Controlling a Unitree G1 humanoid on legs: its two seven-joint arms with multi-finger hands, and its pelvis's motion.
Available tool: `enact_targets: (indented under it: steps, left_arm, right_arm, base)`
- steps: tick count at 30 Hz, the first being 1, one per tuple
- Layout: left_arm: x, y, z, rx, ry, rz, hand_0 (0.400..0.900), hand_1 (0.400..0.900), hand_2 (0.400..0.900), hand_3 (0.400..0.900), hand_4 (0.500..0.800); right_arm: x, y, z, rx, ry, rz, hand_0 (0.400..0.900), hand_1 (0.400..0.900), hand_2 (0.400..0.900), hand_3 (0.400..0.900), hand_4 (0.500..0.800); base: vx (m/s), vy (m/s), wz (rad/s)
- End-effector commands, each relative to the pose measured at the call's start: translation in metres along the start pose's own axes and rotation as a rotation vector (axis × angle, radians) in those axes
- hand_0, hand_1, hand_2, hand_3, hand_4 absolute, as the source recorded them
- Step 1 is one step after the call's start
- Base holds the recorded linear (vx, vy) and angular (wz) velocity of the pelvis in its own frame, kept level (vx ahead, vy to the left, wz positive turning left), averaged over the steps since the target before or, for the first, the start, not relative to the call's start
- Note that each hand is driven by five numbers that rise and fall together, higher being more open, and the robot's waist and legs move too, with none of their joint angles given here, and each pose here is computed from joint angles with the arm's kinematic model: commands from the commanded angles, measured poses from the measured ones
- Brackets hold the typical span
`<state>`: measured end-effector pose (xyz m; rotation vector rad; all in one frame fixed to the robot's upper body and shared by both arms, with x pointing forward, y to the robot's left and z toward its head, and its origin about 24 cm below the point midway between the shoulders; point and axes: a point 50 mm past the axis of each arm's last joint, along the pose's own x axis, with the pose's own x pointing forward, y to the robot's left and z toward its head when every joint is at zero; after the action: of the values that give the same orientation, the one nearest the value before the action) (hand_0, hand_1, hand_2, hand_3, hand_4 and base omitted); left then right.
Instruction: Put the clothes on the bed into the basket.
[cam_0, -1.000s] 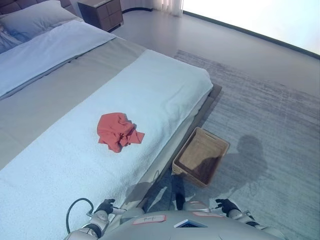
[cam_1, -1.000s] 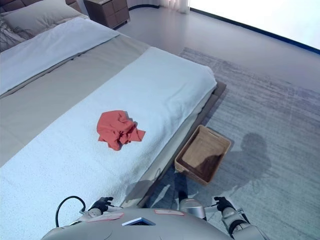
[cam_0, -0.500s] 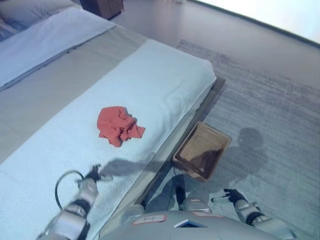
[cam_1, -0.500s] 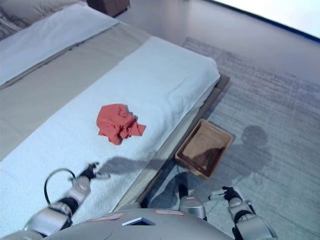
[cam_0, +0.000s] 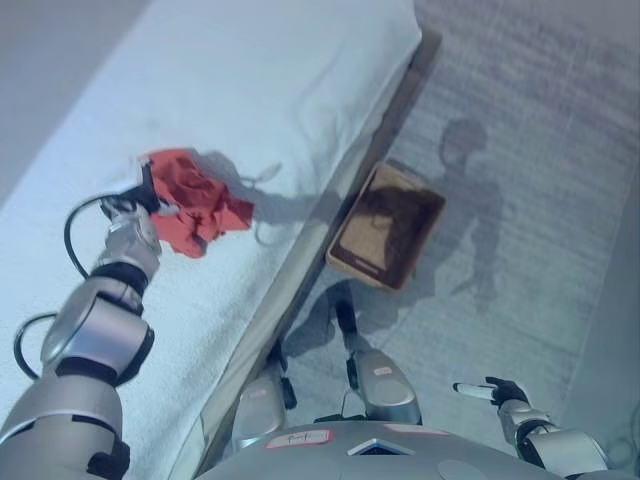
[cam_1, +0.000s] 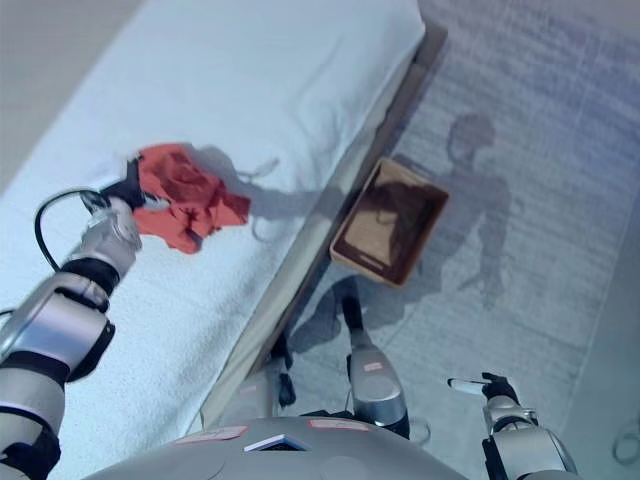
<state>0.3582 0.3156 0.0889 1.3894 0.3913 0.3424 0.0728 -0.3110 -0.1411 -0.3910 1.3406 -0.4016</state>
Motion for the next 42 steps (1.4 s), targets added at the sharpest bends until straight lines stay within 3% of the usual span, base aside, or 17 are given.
enact_targets:
  steps: [1,5,8,15,19,22,25,32,37,38,39,42]
  left_arm:
    - [0.018,0.079,-0.011,0.053,0.053,0.180,0.900,0.900,0.900,0.900,0.800]
    - [0.019,0.081,-0.013,-0.010,0.074,0.142,0.900,0.900,0.900,0.900,0.800]
    - [0.018,0.071,-0.017,-0.050,0.110,0.036,0.900,0.900,0.900,0.900,0.800]
    - [0.017,0.054,-0.007,-0.142,0.090,-0.097,0.900,0.900,0.900,0.900,0.800]
    - [0.012,0.032,-0.013,-0.107,0.105,-0.241,0.900,0.900,0.900,0.900,0.800]
    - [0.010,0.026,-0.014,-0.025,0.112,-0.284,0.900,0.900,0.900,0.900,0.800]
    - [0.010,0.025,-0.014,-0.014,0.111,-0.291,0.900,0.900,0.900,0.900,0.800]
    - [0.004,0.009,-0.028,0.176,0.159,-0.350,0.900,0.900,0.900,0.900,0.800]
    - [0.002,0.005,-0.030,0.183,0.175,-0.335,0.900,0.900,0.900,0.900,0.800]
    - [0.003,0.008,-0.029,0.187,0.174,-0.315,0.614,0.614,0.614,0.614,0.628]
    - [0.003,0.007,-0.031,0.185,0.179,-0.321,0.400,0.400,0.400,0.400,0.500]
    - [0.000,0.000,-0.033,0.171,0.193,-0.330,0.400,0.400,0.400,0.400,0.500]
  right_arm:
    - [0.001,-0.028,-0.015,0.108,0.082,-0.111,0.900,0.900,0.900,0.900,0.800]
    - [0.000,-0.024,-0.023,0.108,0.103,-0.098,0.900,0.900,0.900,0.900,0.800]
    - [0.001,-0.035,-0.020,0.095,0.105,-0.115,0.900,0.900,0.900,0.900,0.800]
    - [0.001,-0.050,0.006,0.050,0.071,-0.122,0.900,0.900,0.900,0.900,0.800]
    - [0.000,-0.062,0.029,-0.011,0.040,-0.125,0.900,0.900,0.900,0.900,0.800]
    - [-0.001,-0.069,0.042,-0.045,0.019,-0.131,0.900,0.900,0.900,0.900,0.800]
    - [-0.001,-0.072,0.046,-0.047,0.011,-0.136,0.900,0.900,0.900,0.900,0.800]
    - [-0.010,-0.095,0.092,-0.036,-0.087,-0.190,0.900,0.900,0.900,0.900,0.800]
    - [-0.017,-0.107,0.115,-0.001,-0.141,-0.224,0.900,0.900,0.900,0.900,0.800]
    - [-0.020,-0.113,0.121,0.017,-0.154,-0.242,0.900,0.900,0.900,0.900,0.800]
    - [-0.022,-0.115,0.127,0.022,-0.170,-0.249,0.900,0.900,0.900,0.900,0.800]
    - [-0.021,-0.108,0.130,0.029,-0.178,-0.233,0.900,0.900,0.900,0.900,0.800]
  base:
    - [0.018,0.003,-0.04]
    - [0.056,-0.002,-0.14]
    - [0.059,0.018,-0.21]
    - [0.042,-0.002,-0.09]
    - [0.011,-0.003,-0.03]
    - [-0.026,-0.014,0.00]
    - [-0.012,-0.004,0.00]
    - [-0.068,-0.017,-0.04]
    - [-0.046,-0.004,-0.08]
    - [-0.028,0.002,-0.12]
    - [-0.018,0.000,-0.12]
    - [-0.005,-0.006,-0.09]
